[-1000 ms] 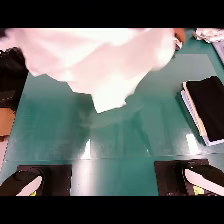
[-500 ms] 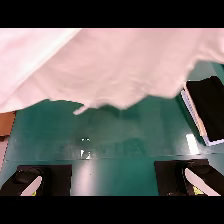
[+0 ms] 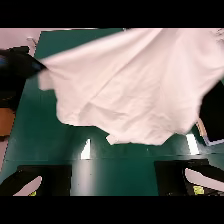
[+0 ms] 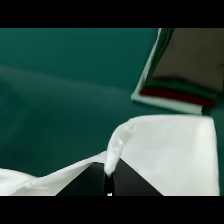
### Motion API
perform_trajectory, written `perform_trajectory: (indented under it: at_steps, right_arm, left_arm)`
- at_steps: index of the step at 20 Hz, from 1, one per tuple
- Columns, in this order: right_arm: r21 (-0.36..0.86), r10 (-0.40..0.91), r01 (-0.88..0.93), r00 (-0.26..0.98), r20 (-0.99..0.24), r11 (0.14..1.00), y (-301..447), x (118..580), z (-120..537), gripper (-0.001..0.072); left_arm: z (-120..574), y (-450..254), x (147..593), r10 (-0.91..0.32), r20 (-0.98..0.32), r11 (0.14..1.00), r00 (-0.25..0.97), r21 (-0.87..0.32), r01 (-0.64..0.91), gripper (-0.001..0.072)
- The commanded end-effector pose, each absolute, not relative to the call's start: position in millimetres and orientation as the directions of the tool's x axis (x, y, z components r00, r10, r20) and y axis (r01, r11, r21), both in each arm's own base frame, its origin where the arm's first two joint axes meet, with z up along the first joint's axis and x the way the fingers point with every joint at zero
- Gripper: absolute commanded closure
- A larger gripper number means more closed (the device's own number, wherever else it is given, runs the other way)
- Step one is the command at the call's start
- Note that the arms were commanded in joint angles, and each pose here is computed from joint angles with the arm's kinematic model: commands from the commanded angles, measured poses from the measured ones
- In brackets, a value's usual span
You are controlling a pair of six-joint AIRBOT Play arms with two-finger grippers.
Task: Fold the shirts.
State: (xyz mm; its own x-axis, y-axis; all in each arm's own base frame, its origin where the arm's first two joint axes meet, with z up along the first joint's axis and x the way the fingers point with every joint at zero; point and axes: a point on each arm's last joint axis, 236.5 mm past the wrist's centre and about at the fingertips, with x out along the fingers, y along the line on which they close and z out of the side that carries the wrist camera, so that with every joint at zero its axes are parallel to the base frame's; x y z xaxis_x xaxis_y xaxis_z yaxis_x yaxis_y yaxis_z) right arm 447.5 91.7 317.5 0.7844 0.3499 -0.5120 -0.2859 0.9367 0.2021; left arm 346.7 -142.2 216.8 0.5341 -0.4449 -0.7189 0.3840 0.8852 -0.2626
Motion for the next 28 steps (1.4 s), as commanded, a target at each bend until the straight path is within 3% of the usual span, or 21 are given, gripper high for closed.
perform_trajectory:
  at_steps: [1,6,7,8,9,11,15,19,23,28]
  right_arm:
    - [0.283,0.356,-0.218,0.613,-0.705,0.934,96.0,488.5,191.4,0.0694]
    - [0.31,0.353,-0.174,0.565,-0.746,0.935,96.7,522.9,130.2,0.0691]
    - [0.311,0.352,-0.171,0.565,-0.746,0.935,96.6,525.9,126.2,0.0618]
    - [0.312,0.349,-0.167,0.571,-0.743,0.935,95.3,528.2,126.0,0.0403]
    - [0.32,0.346,-0.151,0.578,-0.739,0.935,90.3,529.6,128.1,0.0331]
    - [0.367,0.384,-0.15,0.565,-0.73,0.918,89.5,524.3,138.0,0.0331]
    - [0.372,0.402,-0.163,0.487,-0.775,0.914,82.3,483.7,135.1,0.0332]
    - [0.374,0.401,-0.154,0.476,-0.783,0.914,86.5,449.6,124.7,0.0332]
    - [0.376,0.411,-0.173,0.484,-0.773,0.91,103.7,430.3,116.3,0.0332]
    - [0.376,0.438,-0.225,0.471,-0.766,0.899,130.9,421.4,113.9,0.0332]
  left_arm:
    - [103.1,-137.2,403.6,-0.375,-0.794,0.914,0.479,-0.23,0.335,0.0685]
    - [64.0,-133.9,489.5,-0.321,-0.731,0.943,0.602,-0.19,0.272,0.0684]
    - [60.5,-133.6,496.4,-0.316,-0.729,0.945,0.608,-0.185,0.269,0.0667]
    - [60.2,-130.7,499.9,-0.302,-0.73,0.948,0.613,-0.165,0.271,0.0431]
    - [63.0,-125.8,501.7,-0.281,-0.733,0.952,0.619,-0.132,0.276,0.0216]
    - [70.6,-100.9,501.8,-0.216,-0.762,0.963,0.61,-0.065,0.261,0.0214]
    - [56.2,-7.5,477.6,-0.121,-0.861,0.991,0.494,-0.134,0.009,0.0213]
    - [11.4,53.6,432.9,-0.17,-0.917,0.943,0.362,-0.257,-0.209,0.0212]
    - [-40.2,75.9,389.8,-0.216,-0.939,0.884,0.266,-0.305,-0.355,0.0213]
    - [-68.5,49.9,388.4,-0.315,-0.895,0.818,0.317,-0.425,-0.387,0.0213]
